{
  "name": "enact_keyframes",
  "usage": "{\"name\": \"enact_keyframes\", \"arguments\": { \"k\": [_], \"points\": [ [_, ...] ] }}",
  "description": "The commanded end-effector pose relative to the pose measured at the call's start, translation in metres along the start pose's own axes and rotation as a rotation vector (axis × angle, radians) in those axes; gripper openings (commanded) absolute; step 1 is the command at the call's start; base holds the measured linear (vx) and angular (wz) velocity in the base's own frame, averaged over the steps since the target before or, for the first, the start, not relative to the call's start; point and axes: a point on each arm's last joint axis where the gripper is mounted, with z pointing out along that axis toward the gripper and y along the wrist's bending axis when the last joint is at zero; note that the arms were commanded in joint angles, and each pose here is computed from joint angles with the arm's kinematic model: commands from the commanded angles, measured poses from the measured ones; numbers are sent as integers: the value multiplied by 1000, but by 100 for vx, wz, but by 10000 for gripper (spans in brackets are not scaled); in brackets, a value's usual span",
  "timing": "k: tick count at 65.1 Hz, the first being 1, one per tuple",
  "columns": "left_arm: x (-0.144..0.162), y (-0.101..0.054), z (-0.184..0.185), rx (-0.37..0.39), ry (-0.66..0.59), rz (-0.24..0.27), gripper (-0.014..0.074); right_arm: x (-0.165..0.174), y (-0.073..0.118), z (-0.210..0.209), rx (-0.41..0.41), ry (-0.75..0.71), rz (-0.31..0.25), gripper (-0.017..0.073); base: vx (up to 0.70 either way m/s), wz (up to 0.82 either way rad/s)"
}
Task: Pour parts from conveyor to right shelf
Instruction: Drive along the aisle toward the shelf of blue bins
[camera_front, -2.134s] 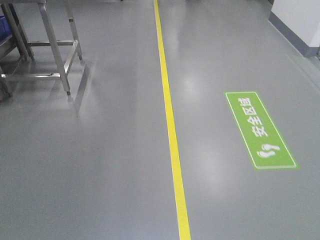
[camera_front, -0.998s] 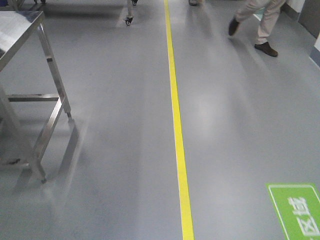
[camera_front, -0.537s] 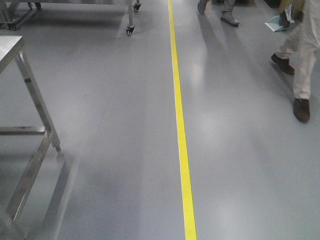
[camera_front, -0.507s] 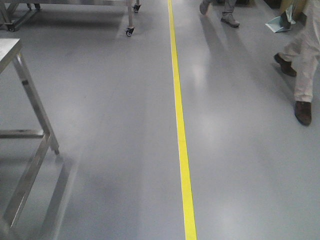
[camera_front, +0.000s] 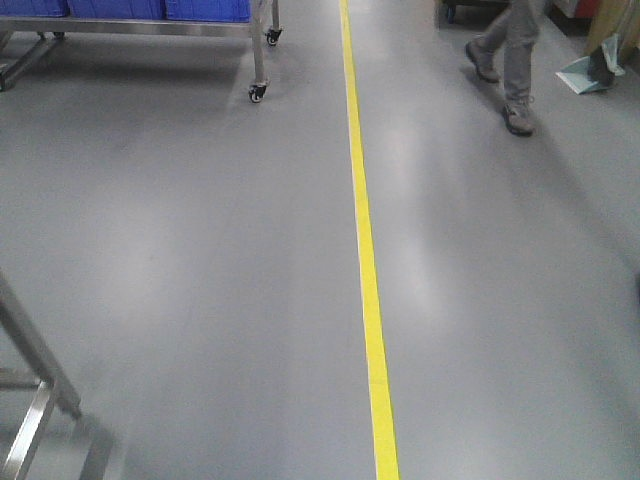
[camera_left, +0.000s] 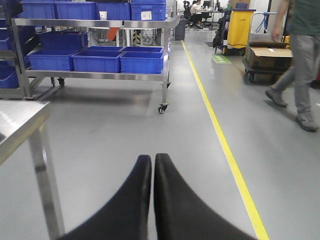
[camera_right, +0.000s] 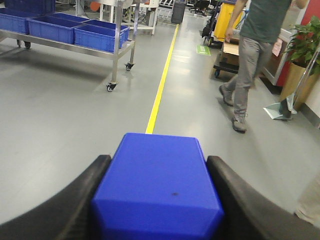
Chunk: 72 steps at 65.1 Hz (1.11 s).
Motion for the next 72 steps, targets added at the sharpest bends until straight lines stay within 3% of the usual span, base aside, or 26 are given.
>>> {"name": "enact_keyframes", "arguments": {
  "k": [1,72],
  "points": [
    [-13,-1,0,5,-81,-16,-6,-14,-3,0,21,-80,-2,-4,80,4],
    [-13,-1,0,5,-81,-16,-6,-14,-3,0,21,-80,-2,-4,77,2]
  ]
}}
